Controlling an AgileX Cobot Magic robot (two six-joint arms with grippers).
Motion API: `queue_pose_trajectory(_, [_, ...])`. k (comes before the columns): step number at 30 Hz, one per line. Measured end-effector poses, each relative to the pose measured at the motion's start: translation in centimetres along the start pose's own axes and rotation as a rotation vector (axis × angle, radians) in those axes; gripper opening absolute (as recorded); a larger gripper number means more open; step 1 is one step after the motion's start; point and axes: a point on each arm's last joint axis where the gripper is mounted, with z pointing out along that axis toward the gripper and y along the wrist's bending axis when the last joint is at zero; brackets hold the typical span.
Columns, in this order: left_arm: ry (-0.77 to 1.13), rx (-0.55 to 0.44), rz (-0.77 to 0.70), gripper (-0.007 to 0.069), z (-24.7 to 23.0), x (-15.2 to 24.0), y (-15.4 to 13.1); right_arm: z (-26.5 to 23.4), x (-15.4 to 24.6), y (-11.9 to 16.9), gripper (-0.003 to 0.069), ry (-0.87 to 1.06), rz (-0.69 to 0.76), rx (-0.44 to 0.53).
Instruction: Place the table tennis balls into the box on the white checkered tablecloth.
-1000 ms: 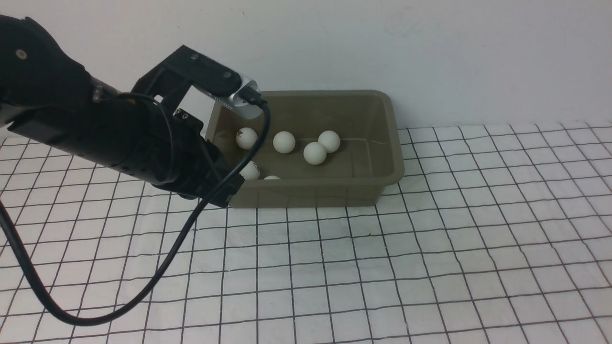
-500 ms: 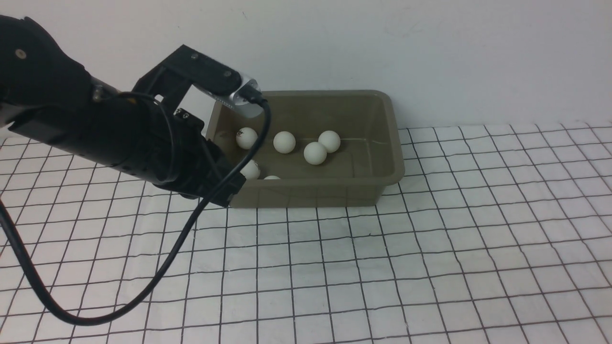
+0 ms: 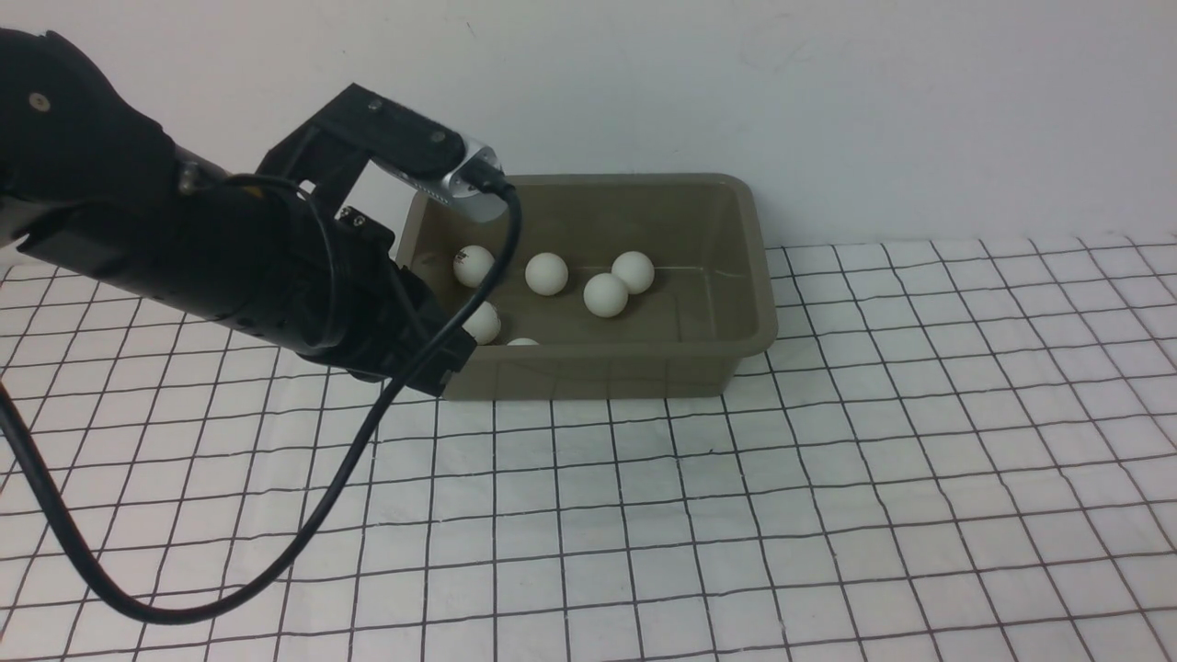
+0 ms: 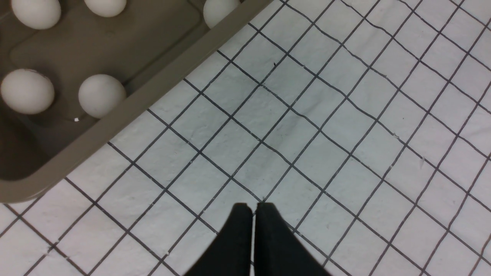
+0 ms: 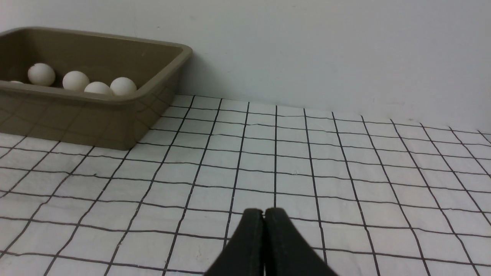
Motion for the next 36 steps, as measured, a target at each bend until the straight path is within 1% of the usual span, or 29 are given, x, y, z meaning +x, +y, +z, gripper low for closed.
queue_pose_trajectory(7, [0.0, 0.0, 0.0, -0.0004, 0.0, 0.0, 0.0, 0.4, 1.4, 0.1, -0.0015, 0.041, 0.004, -0.003])
queue_pose_trajectory(24, [0.001, 0.001, 0.0, -0.0004, 0.0, 0.0, 0.0, 0.4, 1.4, 0.1, -0.0015, 0.041, 0.007, -0.004])
queue_pose_trajectory(30, [0.023, 0.021, 0.0, -0.0004, 0.0, 0.2, -0.2, 0.4, 1.4, 0.2, -0.0015, 0.041, 0.008, -0.005])
queue_pose_trajectory(36, [-0.016, 0.051, -0.042, -0.0004, 0.0, -0.2, -0.5, 0.4, 1.4, 0.2, -0.0015, 0.041, 0.008, -0.005])
